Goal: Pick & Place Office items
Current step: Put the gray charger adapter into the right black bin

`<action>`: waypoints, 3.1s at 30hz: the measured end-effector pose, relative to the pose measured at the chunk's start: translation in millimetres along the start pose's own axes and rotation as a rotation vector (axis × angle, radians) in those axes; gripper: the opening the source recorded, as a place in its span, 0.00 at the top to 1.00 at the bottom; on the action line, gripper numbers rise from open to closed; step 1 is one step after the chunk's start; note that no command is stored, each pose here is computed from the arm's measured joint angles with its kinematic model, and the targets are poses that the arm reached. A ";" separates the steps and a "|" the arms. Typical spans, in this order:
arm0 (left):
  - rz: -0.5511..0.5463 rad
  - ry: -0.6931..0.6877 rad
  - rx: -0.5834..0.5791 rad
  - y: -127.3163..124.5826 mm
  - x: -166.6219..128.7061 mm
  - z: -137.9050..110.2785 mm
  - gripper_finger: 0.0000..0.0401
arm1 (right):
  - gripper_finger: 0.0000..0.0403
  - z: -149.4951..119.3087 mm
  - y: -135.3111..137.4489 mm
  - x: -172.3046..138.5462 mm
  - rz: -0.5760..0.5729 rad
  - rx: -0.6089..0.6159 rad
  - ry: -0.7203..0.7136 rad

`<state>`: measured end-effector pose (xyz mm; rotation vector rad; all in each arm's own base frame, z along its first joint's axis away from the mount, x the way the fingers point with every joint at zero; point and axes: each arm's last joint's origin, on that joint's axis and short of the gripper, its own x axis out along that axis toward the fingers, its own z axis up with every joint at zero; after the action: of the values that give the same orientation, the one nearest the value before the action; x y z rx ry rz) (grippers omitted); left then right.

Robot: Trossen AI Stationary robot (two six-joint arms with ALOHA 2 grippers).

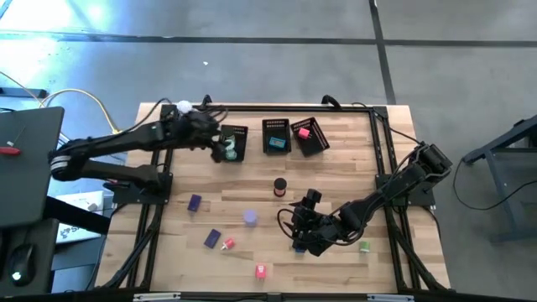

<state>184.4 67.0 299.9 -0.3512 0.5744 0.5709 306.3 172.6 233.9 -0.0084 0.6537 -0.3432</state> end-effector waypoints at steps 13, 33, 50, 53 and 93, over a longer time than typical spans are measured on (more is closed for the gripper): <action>-0.419 0.039 0.096 -45.5 -65.6 -32.5 0.35 | 0.33 -2.3 6.1 -2.2 0.133 0.012 0.068; -0.240 0.032 0.252 -97.9 -38.7 -80.6 0.35 | 0.33 -35.7 -9.7 -10.9 0.056 0.295 0.547; -0.237 0.037 0.262 -107.8 -27.6 -84.8 0.35 | 0.33 -60.1 -2.3 -8.3 -0.049 0.117 0.606; -0.248 0.025 0.251 -109.6 -23.0 -88.5 0.35 | 0.33 -69.4 1.3 1.6 -0.060 0.060 0.652; -0.229 0.038 0.258 -101.1 1.1 -122.0 0.35 | 0.71 -76.5 -11.0 58.0 -0.083 -0.065 0.840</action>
<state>195.4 -68.7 218.6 -0.1802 0.6271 0.2659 300.0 151.5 139.7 0.0500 1.4990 -0.4034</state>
